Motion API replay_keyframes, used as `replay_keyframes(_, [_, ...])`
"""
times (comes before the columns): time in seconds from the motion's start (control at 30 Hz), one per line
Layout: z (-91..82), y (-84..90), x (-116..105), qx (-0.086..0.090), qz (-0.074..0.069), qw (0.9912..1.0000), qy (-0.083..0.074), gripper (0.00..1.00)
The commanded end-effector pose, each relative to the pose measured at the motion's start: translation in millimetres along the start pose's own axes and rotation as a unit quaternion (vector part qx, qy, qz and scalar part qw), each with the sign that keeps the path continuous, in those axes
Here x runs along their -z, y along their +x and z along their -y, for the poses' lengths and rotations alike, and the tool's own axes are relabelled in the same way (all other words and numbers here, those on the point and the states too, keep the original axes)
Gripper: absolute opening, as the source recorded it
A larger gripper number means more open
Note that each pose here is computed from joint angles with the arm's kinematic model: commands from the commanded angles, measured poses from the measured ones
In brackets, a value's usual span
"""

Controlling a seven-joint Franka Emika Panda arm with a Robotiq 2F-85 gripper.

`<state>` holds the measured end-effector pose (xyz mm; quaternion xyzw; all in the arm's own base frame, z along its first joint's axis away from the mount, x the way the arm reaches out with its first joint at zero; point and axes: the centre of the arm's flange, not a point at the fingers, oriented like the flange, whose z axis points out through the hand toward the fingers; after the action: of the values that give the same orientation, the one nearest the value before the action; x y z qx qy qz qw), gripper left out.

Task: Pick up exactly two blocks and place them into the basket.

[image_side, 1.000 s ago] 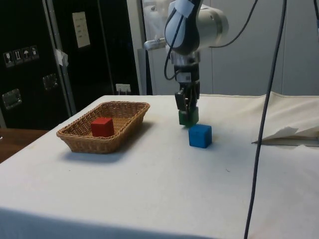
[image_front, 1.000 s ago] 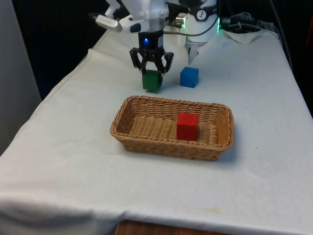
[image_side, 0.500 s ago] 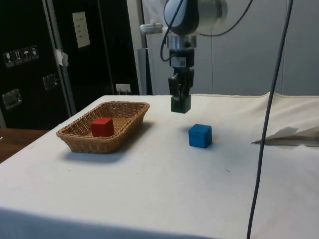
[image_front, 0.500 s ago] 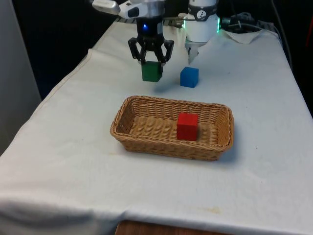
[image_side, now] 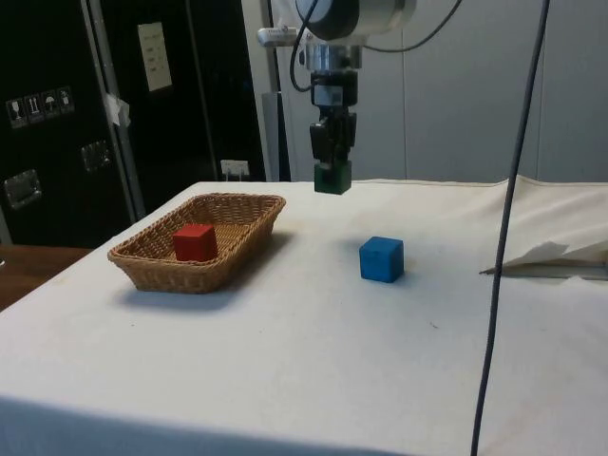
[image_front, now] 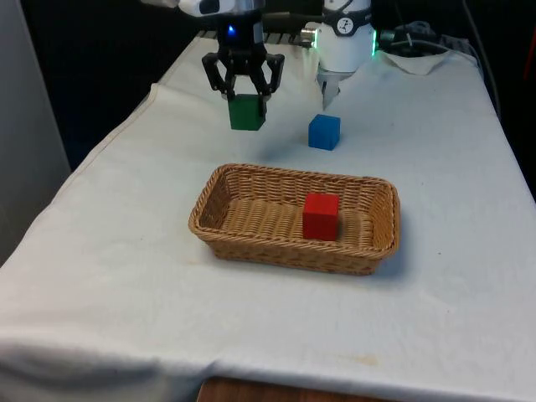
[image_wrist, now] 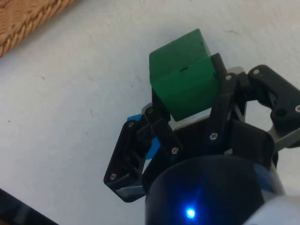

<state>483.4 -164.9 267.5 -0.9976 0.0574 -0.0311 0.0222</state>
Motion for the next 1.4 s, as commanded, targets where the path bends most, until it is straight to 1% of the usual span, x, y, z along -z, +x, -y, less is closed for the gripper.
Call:
replay_keyframes(0.0, [-1.7, 1.3, 2, 0.001, 0.001, 1.00000, 0.001, 0.02])
replay_keyframes(0.03, [-3.2, 4.0, 7, 0.006, 0.001, 0.99996, 0.007, 0.02])
replay_keyframes(0.1, [-6.8, 9.2, 12, 0.010, 0.001, 0.99991, 0.008, 0.02])
replay_keyframes(0.17, [-7.8, 11.6, 14, 0.011, 0.001, 0.99991, 0.007, 0.02])
replay_keyframes(0.27, [-8.6, 22.0, 18, 0.015, 0.002, 0.99989, 0.002, 0.02])
replay_keyframes(0.3, [-9.0, 19.0, 18, 0.014, 0.000, 0.99990, 0.003, 0.02])
replay_keyframes(0.4, [-9.2, 33.1, 19, 0.017, 0.004, 0.99982, -0.008, 0.02])
replay_keyframes(0.53, [-8.8, 44.6, 21, 0.018, 0.006, 0.99969, -0.016, 0.02])
replay_keyframes(0.57, [-8.7, 47.2, 21, 0.018, 0.006, 0.99965, -0.018, 0.02])
replay_keyframes(0.6, [-8.5, 46.5, 21, 0.020, 0.002, 0.99970, -0.014, 0.02])
replay_keyframes(0.63, [-8.6, 52.7, 22, 0.019, 0.008, 0.99955, -0.022, 0.02])
replay_keyframes(0.7, [-8.6, 55.5, 22, 0.020, 0.008, 0.99949, -0.024, 0.02])
replay_keyframes(0.73, [-7.7, 61.2, 23, 0.021, 0.008, 0.99938, -0.027, 0.02])
replay_keyframes(0.8, [-7.3, 67.2, 25, 0.022, 0.009, 0.99924, -0.031, 0.02])
replay_keyframes(0.83, [-7.0, 66.5, 25, 0.023, 0.003, 0.99937, -0.027, 0.02])
replay_keyframes(0.87, [-7.1, 70.0, 25, 0.022, 0.009, 0.99917, -0.033, 0.02])
replay_keyframes(0.9, [-6.7, 72.9, 26, 0.022, 0.009, 0.99913, -0.034, 0.02])
replay_keyframes(0.93, [-5.7, 79.4, 30, 0.023, 0.008, 0.99904, -0.036, 0.02])
replay_keyframes(1.1, [-0.7, 94.5, 38, 0.025, 0.007, 0.99897, -0.037, 0.02])
replay_keyframes(1.13, [3.2, 100.8, 43, 0.026, 0.007, 0.99896, -0.036, 0.02])
replay_keyframes(1.17, [-0.8, 95.1, 40, 0.027, 0.003, 0.99901, -0.035, 0.02])
replay_keyframes(1.2, [3.2, 100.8, 43, 0.026, 0.007, 0.99896, -0.036, 0.02])
replay_keyframes(1.23, [4.6, 103.6, 45, 0.026, 0.007, 0.99898, -0.036, 0.02])
replay_keyframes(1.27, [10.7, 109.7, 48, 0.028, 0.006, 0.99895, -0.036, 0.02])
replay_keyframes(1.37, [18.2, 116.3, 50, 0.028, 0.006, 0.99897, -0.035, 0.02])
